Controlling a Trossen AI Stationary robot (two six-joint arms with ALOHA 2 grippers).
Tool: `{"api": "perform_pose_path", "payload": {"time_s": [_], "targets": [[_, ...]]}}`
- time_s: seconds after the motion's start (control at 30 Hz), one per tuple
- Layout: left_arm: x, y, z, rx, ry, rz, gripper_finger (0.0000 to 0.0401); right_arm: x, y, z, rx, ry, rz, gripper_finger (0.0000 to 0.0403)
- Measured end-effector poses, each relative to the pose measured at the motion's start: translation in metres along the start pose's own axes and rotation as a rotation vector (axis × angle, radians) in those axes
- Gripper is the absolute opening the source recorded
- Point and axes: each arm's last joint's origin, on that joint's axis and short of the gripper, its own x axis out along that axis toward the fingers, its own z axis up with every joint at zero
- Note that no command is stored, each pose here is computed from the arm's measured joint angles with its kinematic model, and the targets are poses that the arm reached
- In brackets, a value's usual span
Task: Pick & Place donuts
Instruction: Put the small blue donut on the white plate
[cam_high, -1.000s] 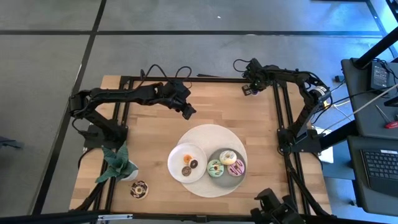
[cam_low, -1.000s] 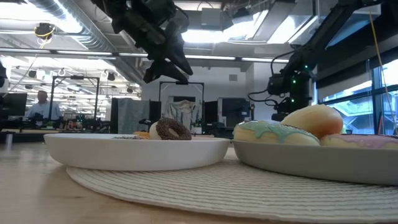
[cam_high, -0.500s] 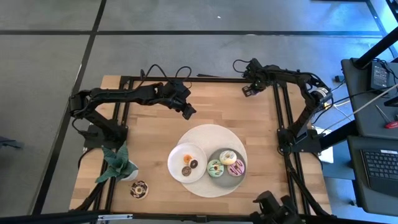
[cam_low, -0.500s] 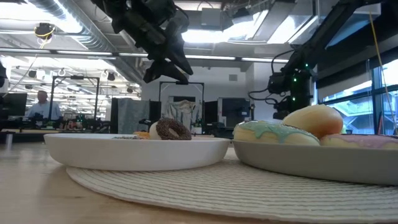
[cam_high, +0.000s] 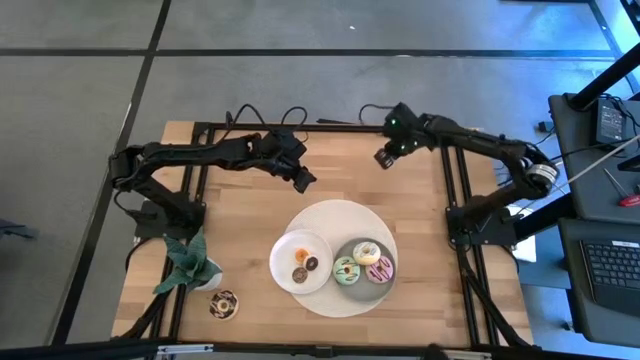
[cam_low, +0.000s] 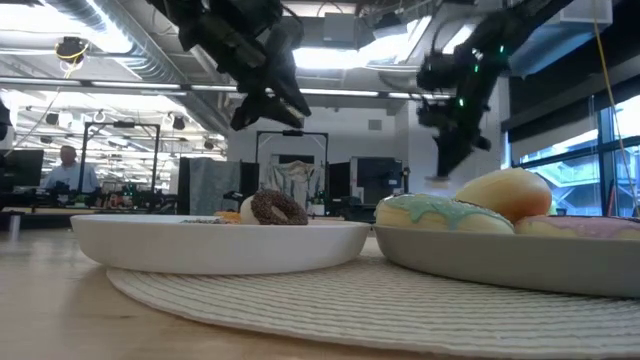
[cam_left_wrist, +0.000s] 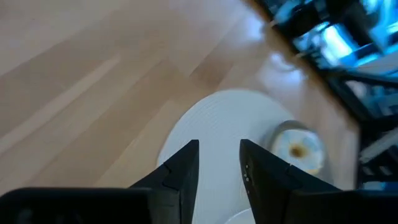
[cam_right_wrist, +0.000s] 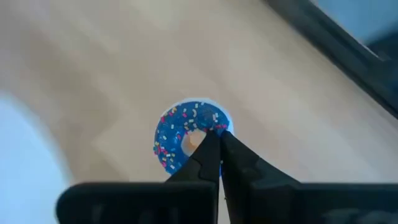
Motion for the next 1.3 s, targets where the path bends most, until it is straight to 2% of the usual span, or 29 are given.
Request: {"api": "perform_pose_path", "payload": {"time_s": [0.23, 0.47, 0.63, 0.9, 1.13, 1.3], "targets": [[-0.003, -0.026, -0.004, 0.103, -0.055, -0.106, 0.0110, -0.032, 0.074, -0.011, -0.152, -0.152, 0.170, 0.0007], [0.000, -0.060, -0.012, 0.122, -0.146, -0.231, 0.0116, -0.053, 0.121, -0.026, -0.120, -0.294, 0.204, 0.0007], [-0.001, -0.083, -0.024, 0.155, -0.260, -0.188, 0.0111, -0.064, 0.148, -0.030, -0.097, -0.411, 0.291, 0.0007], [-0.002, -0.097, -0.039, 0.117, -0.359, -0.065, 0.0091, -0.081, 0.170, -0.038, -0.119, -0.456, 0.350, 0.0008], [-0.003, -0.099, -0.041, 0.057, -0.360, -0.074, 0.0087, -0.092, 0.181, -0.039, -0.123, -0.501, 0.407, 0.0008], [-0.003, -0.099, -0.041, 0.085, -0.361, -0.069, 0.0087, -0.091, 0.181, -0.038, -0.111, -0.504, 0.400, 0.0008]]}}
